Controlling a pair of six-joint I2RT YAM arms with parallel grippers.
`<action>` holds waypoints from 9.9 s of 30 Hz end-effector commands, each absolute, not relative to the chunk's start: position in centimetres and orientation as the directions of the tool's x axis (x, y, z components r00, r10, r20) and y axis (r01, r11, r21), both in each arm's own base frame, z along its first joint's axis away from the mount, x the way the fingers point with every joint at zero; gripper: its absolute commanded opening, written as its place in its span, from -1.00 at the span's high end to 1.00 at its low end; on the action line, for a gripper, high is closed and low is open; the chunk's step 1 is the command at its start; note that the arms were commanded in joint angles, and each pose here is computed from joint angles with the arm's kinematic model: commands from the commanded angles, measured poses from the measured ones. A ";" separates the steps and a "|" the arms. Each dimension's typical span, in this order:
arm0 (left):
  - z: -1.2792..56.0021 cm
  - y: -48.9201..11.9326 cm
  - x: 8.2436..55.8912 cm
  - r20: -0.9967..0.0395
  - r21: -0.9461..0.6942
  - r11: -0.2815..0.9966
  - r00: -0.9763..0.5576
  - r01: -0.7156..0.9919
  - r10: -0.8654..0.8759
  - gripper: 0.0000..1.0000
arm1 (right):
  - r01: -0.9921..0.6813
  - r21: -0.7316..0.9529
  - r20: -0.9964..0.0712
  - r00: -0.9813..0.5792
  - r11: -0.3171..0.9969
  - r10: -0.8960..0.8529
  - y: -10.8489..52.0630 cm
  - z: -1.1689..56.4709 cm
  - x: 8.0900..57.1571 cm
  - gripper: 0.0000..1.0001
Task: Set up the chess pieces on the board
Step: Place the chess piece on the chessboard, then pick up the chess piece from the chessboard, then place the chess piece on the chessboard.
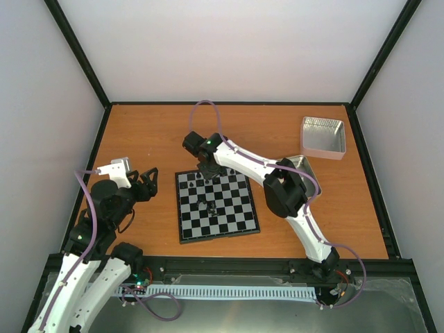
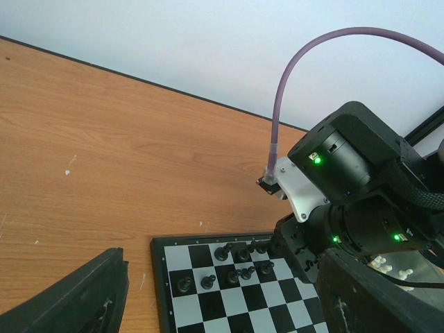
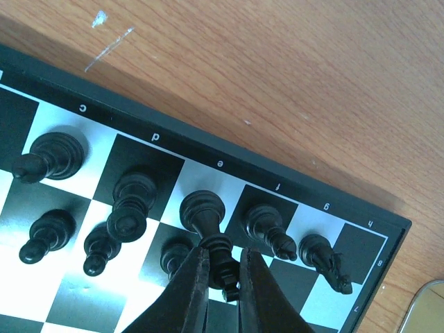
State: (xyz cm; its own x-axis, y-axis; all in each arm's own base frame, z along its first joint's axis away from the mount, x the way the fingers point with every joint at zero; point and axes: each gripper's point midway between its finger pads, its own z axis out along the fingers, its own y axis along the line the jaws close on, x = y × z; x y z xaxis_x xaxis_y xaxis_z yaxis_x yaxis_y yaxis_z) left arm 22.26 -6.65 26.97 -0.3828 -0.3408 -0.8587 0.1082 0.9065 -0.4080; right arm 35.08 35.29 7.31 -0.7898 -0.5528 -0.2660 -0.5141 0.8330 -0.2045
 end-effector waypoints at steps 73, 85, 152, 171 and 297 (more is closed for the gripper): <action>27.1 -7.4 22.6 -0.862 -0.404 0.903 -0.391 0.144 -0.324 -0.52 | -0.405 0.030 -0.546 -0.772 0.914 -0.324 33.5 17.0 32.5 0.07; 25.9 -9.9 23.6 -0.833 -0.450 0.865 -0.453 0.224 -0.317 -0.53 | -0.398 0.166 -0.541 -0.801 0.902 -0.254 30.2 11.8 23.5 -0.06; 20.3 -13.2 22.4 -0.649 -0.645 0.735 -0.658 0.208 -0.383 -0.52 | -0.762 0.032 -0.447 -0.590 0.647 -0.673 35.0 5.4 19.5 0.89; 21.0 -21.4 18.4 -0.281 -0.938 0.263 -0.941 0.227 -0.189 -0.59 | -0.892 0.056 -0.854 -0.275 0.448 -0.442 38.3 17.2 18.9 0.84; 23.5 -12.8 25.1 -0.770 -0.488 0.823 -0.588 0.291 -0.248 -0.49 | -0.272 -0.089 -0.269 -0.920 0.958 -0.286 25.0 7.5 35.7 0.90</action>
